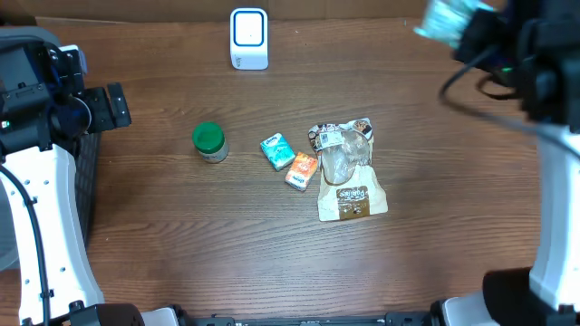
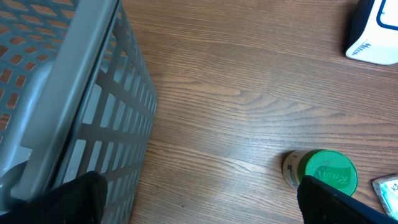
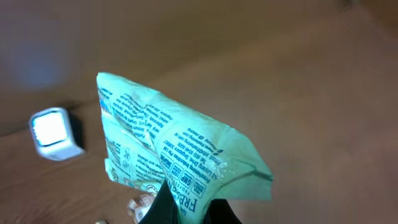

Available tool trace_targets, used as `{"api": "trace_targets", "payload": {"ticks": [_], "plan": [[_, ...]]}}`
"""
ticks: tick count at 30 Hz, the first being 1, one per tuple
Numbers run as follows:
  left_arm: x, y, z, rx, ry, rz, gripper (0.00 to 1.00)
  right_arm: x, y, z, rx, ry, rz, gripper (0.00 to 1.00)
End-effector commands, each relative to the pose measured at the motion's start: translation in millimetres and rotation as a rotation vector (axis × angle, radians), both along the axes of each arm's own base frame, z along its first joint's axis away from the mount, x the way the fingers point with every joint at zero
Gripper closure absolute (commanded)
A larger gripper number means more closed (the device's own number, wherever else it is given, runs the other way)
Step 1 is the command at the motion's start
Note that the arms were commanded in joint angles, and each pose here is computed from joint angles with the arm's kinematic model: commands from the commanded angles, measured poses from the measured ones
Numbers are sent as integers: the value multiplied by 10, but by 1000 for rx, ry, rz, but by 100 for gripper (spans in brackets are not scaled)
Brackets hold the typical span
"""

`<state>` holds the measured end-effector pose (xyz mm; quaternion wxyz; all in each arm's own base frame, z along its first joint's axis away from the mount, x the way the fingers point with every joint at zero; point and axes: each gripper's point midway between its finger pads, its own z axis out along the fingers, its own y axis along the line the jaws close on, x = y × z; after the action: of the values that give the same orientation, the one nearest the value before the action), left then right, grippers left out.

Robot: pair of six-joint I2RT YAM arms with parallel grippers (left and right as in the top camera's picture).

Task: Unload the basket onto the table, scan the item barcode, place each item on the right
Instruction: 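Carry the wipes pack right and drop it on the table's right side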

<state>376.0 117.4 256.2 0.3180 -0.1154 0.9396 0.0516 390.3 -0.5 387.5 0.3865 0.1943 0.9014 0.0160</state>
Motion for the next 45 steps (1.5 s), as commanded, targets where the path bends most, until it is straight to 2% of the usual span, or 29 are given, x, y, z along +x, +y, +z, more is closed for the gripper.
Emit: {"api": "trace_targets", "payload": {"ticks": [1, 8, 13, 20, 25, 26, 28, 29, 30, 31, 35, 40, 43, 45], "plan": [[18, -3, 13, 3, -3, -16, 1, -4, -244, -344, 188, 118, -93, 96], [19, -2, 14, 3, -4, -16, 0, -74, -853, -1187, 242, 333, -265, 96], [18, -3, 13, 3, -3, -16, 0, -141, -1054, -1895, 266, 438, -328, 96], [19, -2, 14, 3, -4, -16, 0, -334, -1228, -2684, 265, 520, -393, 96], [19, -2, 14, 3, -4, -16, 0, -462, -1326, -2994, 274, 538, -430, 96], [18, -3, 13, 3, -3, -16, 1, -479, -1338, -3020, 276, 540, -434, 96], [18, -3, 13, 3, -3, -16, 1, -502, -1362, -3048, 279, 545, -443, 88], [19, -2, 14, 3, -4, -16, 0, -508, -1373, -3048, 280, 545, -446, 80], [18, -3, 13, 3, -3, -16, 0, -510, -1379, -3048, 281, 545, -447, 67], [19, -2, 14, 3, -4, -16, 1, -509, -1384, -3045, 281, 543, -448, 60], [19, -2, 14, 3, -4, -16, 0, -463, -1342, -2977, 309, 533, -432, 55], [19, -2, 14, 3, -4, -16, 0, -328, -1202, -2562, 350, 512, -349, 55], [19, -2, 14, 3, -4, -16, 0, -165, -837, -2231, 391, 475, -120, 55], [18, -3, 13, 3, -3, -16, 0, -52, -391, -2014, 434, 437, 93, 54]]}}
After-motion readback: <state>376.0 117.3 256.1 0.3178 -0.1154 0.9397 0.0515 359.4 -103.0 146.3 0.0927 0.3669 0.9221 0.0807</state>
